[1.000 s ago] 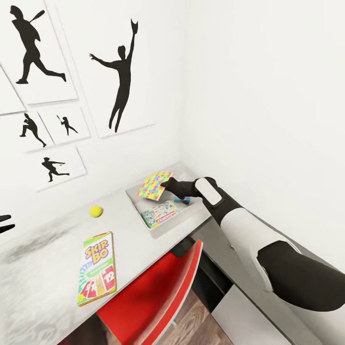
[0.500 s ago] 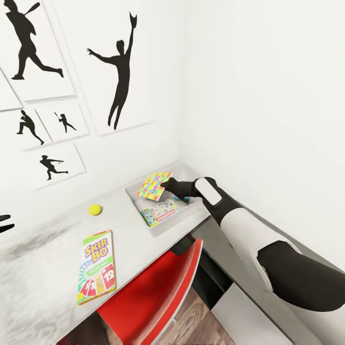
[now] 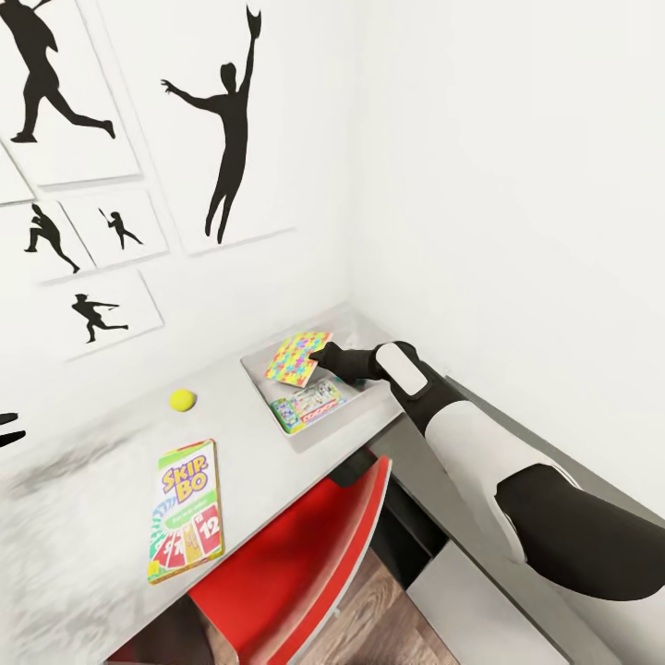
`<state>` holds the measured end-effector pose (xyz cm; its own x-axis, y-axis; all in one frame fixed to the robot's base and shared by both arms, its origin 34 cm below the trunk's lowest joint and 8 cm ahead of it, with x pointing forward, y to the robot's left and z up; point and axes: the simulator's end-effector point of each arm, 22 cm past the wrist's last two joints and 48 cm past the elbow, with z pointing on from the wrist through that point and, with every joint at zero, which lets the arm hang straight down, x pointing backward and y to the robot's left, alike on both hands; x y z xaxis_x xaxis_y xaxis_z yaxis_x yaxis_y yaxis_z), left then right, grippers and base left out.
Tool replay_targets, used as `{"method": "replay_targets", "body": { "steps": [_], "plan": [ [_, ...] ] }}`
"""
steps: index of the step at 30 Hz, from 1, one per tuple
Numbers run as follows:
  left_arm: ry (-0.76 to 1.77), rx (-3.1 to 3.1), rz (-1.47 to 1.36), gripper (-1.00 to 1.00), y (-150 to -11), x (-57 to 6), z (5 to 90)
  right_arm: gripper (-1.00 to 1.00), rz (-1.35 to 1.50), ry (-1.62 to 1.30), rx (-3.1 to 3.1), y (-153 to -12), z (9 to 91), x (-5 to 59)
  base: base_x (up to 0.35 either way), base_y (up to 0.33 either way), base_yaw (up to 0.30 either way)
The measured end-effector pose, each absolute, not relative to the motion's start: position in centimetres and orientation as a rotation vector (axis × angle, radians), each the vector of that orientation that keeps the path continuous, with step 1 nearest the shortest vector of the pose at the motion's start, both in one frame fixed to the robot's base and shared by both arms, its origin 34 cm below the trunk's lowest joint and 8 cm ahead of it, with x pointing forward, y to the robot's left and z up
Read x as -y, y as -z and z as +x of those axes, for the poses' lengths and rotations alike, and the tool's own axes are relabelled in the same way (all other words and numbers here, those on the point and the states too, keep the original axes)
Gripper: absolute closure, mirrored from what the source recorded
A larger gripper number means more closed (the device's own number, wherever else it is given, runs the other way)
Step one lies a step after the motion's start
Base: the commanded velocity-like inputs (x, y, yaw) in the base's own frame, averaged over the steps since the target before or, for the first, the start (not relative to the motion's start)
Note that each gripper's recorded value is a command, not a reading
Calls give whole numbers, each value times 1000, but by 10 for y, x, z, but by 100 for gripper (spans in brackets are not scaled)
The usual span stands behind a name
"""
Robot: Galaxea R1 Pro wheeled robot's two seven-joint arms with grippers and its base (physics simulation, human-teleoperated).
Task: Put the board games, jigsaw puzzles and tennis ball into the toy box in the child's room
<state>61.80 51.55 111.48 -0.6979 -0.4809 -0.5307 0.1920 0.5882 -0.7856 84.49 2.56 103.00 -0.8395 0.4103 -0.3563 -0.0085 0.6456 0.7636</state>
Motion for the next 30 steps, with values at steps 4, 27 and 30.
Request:
{"method": "replay_targets", "body": {
  "steps": [4,27,30],
  "plan": [
    [1134,-2062,-229,-100,-1116,-517,618,100,313,-1097,-2355,-1031,846,-26,0,0,0],
    [1133,-2061,-230,-100,-1116,-518,618,-100,300,-1105,-2344,-1037,847,-28,0,0,0],
    [1133,-2061,-230,-100,-1116,-518,618,-100,299,-1106,-2345,-1037,846,-28,0,0,0]
  ]
}}
